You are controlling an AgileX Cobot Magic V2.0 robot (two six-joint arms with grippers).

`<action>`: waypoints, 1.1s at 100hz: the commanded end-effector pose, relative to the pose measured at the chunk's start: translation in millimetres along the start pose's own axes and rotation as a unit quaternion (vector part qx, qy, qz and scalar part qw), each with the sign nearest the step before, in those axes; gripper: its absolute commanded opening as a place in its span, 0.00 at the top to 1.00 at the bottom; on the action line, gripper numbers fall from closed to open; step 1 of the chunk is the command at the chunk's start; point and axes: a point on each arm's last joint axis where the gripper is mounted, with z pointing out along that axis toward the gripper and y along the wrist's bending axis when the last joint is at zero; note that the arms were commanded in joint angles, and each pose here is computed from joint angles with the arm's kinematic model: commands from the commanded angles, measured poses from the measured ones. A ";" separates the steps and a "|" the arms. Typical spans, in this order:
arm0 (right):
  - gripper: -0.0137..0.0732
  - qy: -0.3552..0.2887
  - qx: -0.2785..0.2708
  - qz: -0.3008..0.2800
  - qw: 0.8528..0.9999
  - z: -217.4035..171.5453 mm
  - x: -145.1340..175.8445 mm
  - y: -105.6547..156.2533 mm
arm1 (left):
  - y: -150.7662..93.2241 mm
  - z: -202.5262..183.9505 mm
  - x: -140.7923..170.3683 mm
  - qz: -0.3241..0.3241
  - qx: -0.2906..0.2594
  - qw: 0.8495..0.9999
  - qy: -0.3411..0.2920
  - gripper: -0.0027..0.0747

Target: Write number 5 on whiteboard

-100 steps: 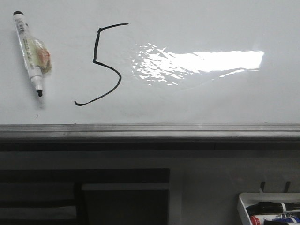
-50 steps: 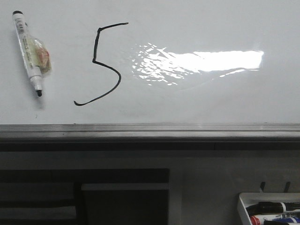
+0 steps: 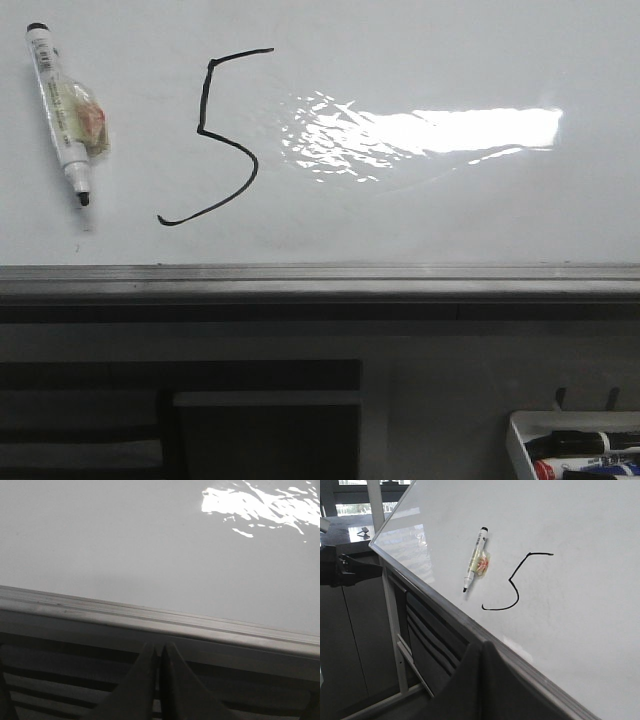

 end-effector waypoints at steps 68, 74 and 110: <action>0.91 -0.007 0.379 -0.008 0.925 -22.7 5.8 -48.6 | -0.1 -0.2 -0.3 -0.005 0.005 0.999 -0.032 0.99; 0.91 0.001 0.405 -0.002 0.915 -26.8 20.5 -48.6 | -0.1 -0.2 -0.3 -0.005 0.005 0.999 -0.032 0.99; 0.91 0.077 0.420 0.032 0.904 -36.4 87.9 -35.8 | -0.1 -0.2 -0.3 -0.005 0.005 0.999 -0.032 0.99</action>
